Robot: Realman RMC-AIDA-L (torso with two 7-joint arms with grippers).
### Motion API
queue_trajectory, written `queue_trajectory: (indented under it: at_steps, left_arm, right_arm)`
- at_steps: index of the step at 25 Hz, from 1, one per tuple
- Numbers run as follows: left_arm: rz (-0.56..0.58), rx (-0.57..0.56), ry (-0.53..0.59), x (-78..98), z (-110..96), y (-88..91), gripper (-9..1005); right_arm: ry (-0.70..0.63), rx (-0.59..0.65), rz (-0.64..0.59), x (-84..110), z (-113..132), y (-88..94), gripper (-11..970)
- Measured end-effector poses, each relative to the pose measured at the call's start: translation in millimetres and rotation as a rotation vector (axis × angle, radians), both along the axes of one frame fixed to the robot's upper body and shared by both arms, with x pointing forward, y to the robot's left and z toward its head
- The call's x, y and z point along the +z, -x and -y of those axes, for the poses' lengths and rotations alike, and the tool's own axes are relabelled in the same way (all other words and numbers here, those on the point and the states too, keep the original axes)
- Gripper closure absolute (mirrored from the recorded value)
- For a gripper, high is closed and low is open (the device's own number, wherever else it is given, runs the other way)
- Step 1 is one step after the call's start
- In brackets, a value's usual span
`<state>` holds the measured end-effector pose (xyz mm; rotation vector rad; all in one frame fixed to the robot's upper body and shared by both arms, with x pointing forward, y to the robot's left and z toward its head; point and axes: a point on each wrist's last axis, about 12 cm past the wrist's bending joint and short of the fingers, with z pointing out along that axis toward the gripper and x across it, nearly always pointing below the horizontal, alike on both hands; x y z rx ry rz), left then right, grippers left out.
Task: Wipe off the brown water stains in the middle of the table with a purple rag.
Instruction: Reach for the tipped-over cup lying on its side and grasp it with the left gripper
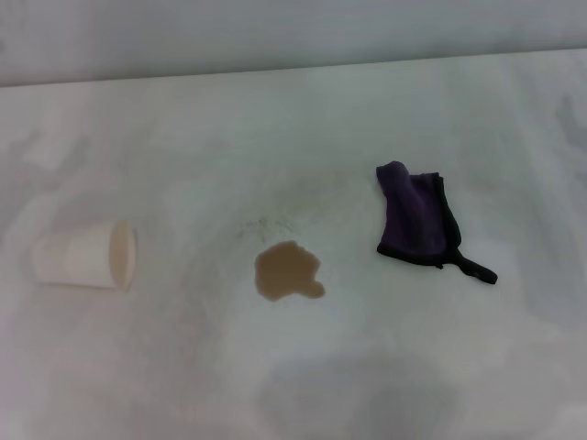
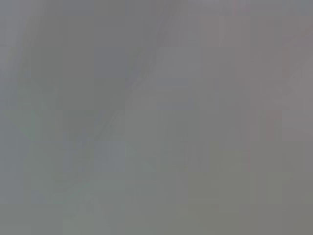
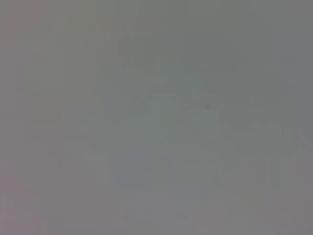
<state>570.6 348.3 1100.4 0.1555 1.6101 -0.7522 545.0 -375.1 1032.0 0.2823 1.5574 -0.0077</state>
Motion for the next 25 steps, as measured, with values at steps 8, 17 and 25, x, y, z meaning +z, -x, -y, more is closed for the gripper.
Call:
queue_trajectory:
  at_steps: [8,17,25]
  left_arm:
    - [-0.122,-0.228,-0.379,42.9,-9,-16.2,122]
    - [-0.154,-0.484,-0.780,72.8,5,-18.6,122]
    - [-0.149,-0.668,-1.016,92.2,16,-10.4,122]
  right_arm:
    - [-0.006,-0.001,-0.006,-1.1,-2,-0.2,100]
    - [-0.034,0.000,-0.025,-6.0,-8,0.5,102]
    - [-0.064,0.011,-0.044,-11.0,-16,1.2,103]
